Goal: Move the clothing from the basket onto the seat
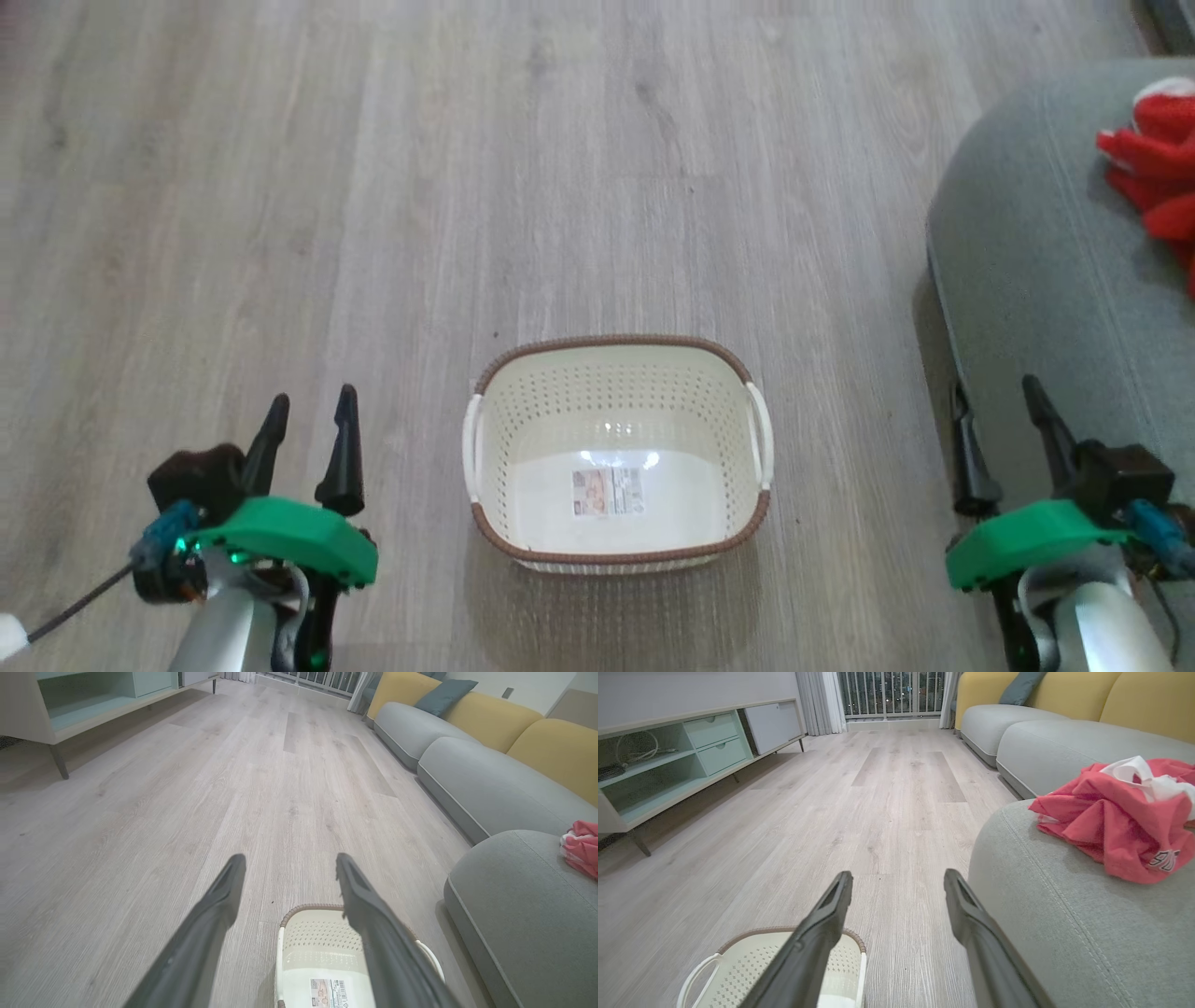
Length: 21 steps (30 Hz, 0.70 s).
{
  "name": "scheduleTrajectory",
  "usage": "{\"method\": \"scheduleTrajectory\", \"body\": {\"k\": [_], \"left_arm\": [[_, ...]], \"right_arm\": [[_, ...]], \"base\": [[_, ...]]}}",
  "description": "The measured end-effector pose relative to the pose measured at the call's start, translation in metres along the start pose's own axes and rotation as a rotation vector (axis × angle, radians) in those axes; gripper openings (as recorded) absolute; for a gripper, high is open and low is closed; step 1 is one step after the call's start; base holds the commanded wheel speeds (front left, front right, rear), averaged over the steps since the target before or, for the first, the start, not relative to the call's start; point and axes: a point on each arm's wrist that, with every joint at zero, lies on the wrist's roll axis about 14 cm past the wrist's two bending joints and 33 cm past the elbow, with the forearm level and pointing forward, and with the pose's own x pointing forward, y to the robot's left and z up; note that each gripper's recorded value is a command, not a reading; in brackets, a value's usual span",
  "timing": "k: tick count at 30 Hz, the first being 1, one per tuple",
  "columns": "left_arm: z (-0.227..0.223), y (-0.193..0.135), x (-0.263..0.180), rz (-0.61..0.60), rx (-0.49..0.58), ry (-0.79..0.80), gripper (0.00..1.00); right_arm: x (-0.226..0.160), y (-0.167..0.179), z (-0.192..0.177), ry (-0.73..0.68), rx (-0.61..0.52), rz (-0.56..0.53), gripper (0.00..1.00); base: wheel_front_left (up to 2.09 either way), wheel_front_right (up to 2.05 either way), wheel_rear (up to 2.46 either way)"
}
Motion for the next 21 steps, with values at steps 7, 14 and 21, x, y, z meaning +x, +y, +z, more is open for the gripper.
{"method": "scheduleTrajectory", "body": {"k": [7,14,21], "left_arm": [[0.017,0.011,-0.011,0.029,0.034,-0.055,1.00],[0.021,0.012,-0.012,0.029,0.059,-0.069,1.00],[0.014,0.014,-0.014,0.029,0.078,-0.043,0.00]], "right_arm": [[-0.003,0.013,-0.002,0.008,-0.003,0.030,1.00],[-0.004,0.016,-0.004,0.015,-0.007,0.040,1.00],[-0.005,0.028,-0.011,0.036,0.004,0.071,0.00]], "base": [[0.00,0.00,0.00],[0.00,0.00,0.00],[0.00,0.00,0.00]]}}
